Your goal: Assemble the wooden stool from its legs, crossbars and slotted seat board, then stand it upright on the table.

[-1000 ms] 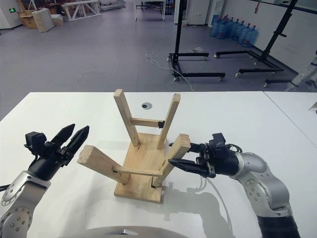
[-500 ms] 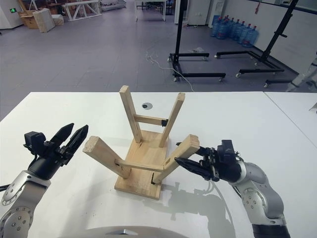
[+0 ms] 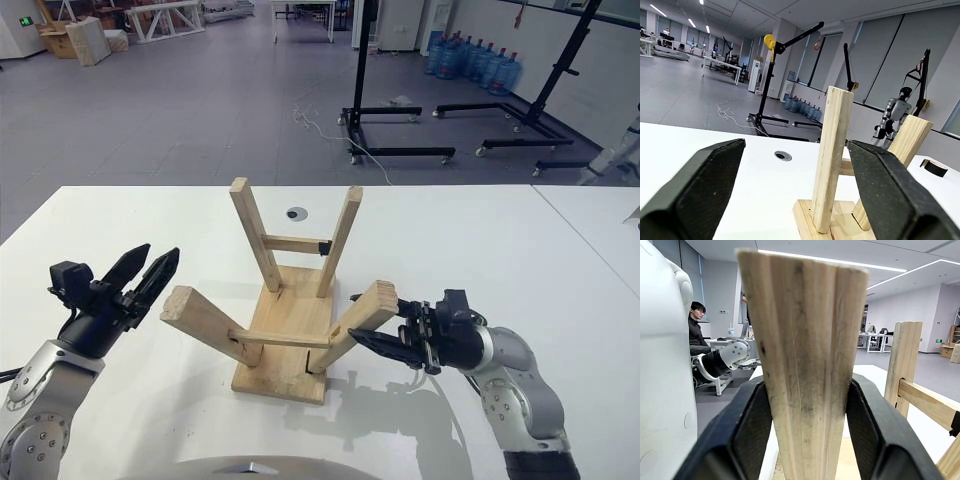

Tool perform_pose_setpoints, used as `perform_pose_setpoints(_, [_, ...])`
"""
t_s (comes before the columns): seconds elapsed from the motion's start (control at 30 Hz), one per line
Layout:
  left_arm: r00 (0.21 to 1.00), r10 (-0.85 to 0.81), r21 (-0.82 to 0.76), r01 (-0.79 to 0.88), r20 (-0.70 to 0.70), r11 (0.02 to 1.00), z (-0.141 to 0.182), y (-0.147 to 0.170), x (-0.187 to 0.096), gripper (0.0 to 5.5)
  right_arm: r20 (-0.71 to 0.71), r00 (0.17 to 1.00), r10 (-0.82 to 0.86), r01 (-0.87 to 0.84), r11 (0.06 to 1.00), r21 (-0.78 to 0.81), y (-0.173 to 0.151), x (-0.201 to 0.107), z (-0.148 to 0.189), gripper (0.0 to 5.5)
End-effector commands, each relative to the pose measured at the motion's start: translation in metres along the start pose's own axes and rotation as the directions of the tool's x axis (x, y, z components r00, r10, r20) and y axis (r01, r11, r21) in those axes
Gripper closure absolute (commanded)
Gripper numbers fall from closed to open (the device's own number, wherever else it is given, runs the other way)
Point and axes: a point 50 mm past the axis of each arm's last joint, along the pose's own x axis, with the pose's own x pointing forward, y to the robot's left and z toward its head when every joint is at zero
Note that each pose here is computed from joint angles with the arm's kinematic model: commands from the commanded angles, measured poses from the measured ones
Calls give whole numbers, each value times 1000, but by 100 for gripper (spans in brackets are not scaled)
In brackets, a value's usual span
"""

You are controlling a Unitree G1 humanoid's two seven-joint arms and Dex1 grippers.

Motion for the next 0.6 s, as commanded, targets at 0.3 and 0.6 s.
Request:
perform_pose_setpoints(0.3, [1000,2,8,-2,-8,1000,-2,-1,-1,176,-54,998,33,-34,999,-14,4,7,-6,347])
perform_pose_setpoints(0.6, [1000,-1,16,2,-32,1000,-6,-2,0,176,-66,997,30,-31,999,-12,2,8,-14,347])
